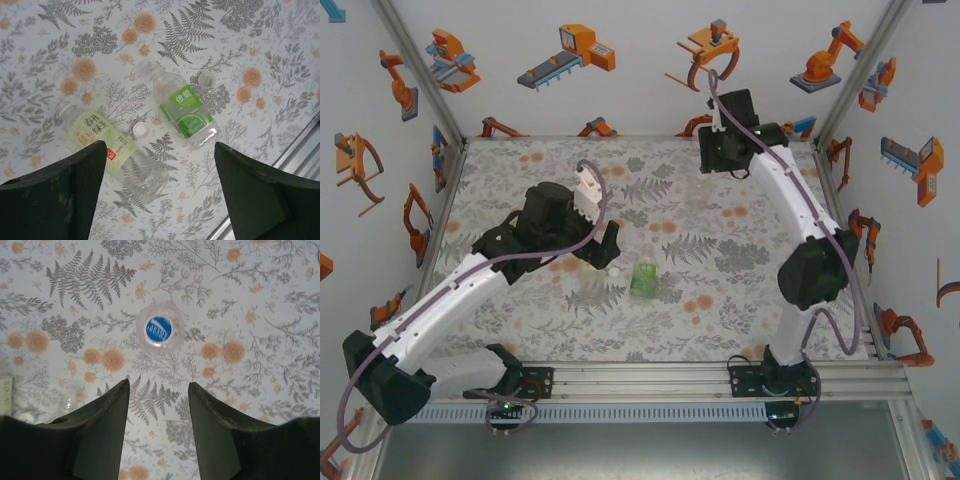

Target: Screw on the bottle caps

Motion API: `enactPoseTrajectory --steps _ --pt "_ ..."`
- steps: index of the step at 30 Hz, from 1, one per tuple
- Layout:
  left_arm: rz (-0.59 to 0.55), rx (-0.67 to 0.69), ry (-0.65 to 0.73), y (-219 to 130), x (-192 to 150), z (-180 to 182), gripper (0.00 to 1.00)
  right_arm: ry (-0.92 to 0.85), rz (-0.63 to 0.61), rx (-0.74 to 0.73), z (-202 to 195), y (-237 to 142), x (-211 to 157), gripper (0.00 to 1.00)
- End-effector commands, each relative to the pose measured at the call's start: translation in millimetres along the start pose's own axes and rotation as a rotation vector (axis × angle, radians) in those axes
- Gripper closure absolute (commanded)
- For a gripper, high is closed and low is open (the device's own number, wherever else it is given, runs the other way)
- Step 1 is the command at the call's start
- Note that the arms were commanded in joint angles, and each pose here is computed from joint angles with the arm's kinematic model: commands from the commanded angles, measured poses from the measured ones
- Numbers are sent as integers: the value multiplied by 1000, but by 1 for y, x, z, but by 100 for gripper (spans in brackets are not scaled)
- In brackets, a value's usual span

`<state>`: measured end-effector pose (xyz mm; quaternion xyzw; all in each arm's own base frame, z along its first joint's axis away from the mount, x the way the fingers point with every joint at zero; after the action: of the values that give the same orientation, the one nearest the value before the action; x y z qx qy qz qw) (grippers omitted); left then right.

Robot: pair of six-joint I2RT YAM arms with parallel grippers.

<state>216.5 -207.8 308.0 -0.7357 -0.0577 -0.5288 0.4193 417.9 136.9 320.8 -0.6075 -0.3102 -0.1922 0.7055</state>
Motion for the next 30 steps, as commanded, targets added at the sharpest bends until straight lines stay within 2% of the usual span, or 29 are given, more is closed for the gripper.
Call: enactPoseTrajectory --steps 1,4,9,15,20,30 --pt "-21 42 -169 6 13 4 21 73 -5 33 3 -23 -16 51" --pt "41 81 -260 27 9 0 21 116 -2 37 0 -33 -35 52" --pt "182 194 -293 63 -2 -18 20 169 3 30 -5 -48 -64 52" --pt "428 266 -388 115 -30 -35 21 197 3 10 -11 -58 -93 53" --pt "503 303 -412 143 -52 -53 22 198 32 4 -13 -54 -107 53" --pt "603 324 -504 180 -92 -55 30 216 50 30 -11 -45 -117 53"
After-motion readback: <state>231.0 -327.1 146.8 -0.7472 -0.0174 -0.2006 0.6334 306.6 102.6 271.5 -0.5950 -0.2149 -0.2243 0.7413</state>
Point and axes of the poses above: each hand's point on the last joint's axis, 136 mm out from that joint toward the fingers, its own y axis out along the fingers, its own z axis along the line the jaws close on, x = y × z, the point moved 8 cm from there along -y, back along the fingers, and after that the axes turned 1 degree about y, right-handed, at the moved point
